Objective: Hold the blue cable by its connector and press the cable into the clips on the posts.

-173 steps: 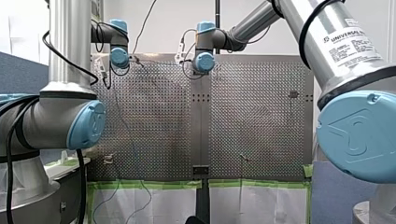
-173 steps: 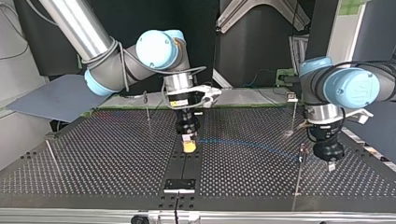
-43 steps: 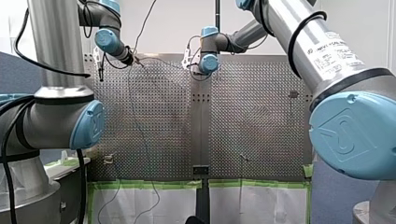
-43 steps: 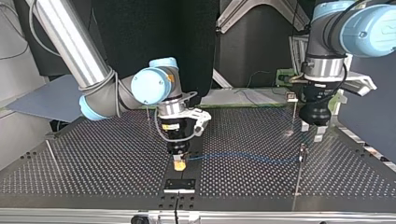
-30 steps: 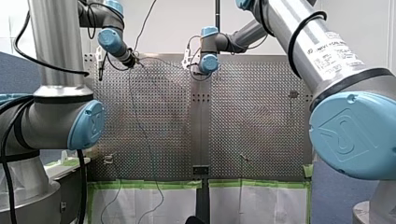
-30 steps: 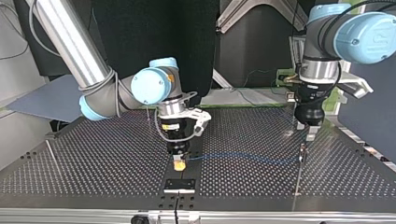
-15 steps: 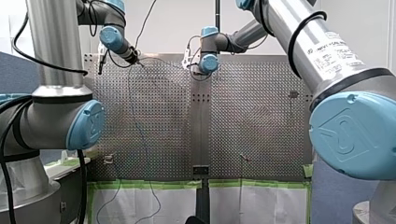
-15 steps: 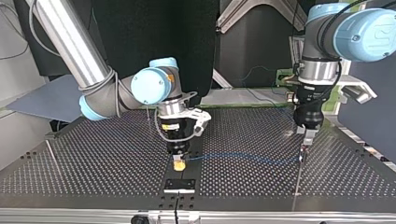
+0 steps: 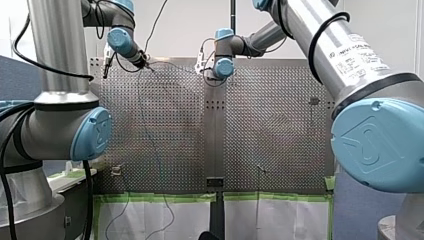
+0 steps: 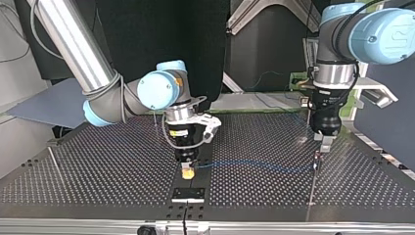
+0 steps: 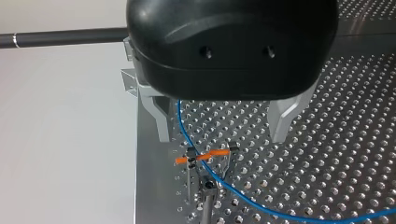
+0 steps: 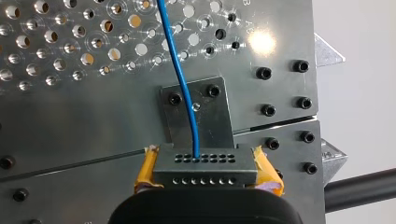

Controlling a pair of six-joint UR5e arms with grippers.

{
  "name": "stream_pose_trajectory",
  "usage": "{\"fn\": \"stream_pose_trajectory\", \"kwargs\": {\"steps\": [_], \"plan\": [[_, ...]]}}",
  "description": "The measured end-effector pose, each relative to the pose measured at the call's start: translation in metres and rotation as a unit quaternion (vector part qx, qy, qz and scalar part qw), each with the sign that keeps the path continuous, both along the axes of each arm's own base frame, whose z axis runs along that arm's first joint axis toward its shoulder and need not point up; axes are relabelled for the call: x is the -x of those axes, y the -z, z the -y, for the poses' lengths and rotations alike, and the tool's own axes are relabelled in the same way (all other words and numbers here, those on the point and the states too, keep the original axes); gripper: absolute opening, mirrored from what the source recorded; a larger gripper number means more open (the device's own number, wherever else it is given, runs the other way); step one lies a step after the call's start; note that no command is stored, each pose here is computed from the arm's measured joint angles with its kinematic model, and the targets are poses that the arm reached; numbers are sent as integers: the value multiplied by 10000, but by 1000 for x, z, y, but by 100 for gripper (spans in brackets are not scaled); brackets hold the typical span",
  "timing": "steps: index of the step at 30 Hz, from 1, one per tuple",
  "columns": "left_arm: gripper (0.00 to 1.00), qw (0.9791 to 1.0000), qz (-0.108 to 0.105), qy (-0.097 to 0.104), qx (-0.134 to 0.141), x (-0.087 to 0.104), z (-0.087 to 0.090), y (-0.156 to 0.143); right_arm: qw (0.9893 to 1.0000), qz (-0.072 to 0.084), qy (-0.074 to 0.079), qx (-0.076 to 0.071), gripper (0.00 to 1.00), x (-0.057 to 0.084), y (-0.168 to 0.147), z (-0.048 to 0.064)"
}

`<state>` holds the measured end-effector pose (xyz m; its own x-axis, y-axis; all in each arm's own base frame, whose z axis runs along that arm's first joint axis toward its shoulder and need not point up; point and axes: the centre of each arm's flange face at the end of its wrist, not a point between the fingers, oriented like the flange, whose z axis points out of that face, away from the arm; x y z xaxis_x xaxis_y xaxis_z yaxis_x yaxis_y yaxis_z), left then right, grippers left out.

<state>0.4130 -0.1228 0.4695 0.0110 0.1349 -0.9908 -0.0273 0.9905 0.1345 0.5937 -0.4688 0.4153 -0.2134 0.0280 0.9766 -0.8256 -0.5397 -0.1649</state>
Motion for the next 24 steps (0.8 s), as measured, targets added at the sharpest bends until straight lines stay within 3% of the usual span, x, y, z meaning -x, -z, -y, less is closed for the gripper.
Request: {"fn": "stream_pose_trajectory", "kwargs": {"steps": [24], "plan": [[99, 10000, -7, 77, 0, 3, 9, 0, 10000, -24, -2, -13, 0, 0, 1, 0]]}}
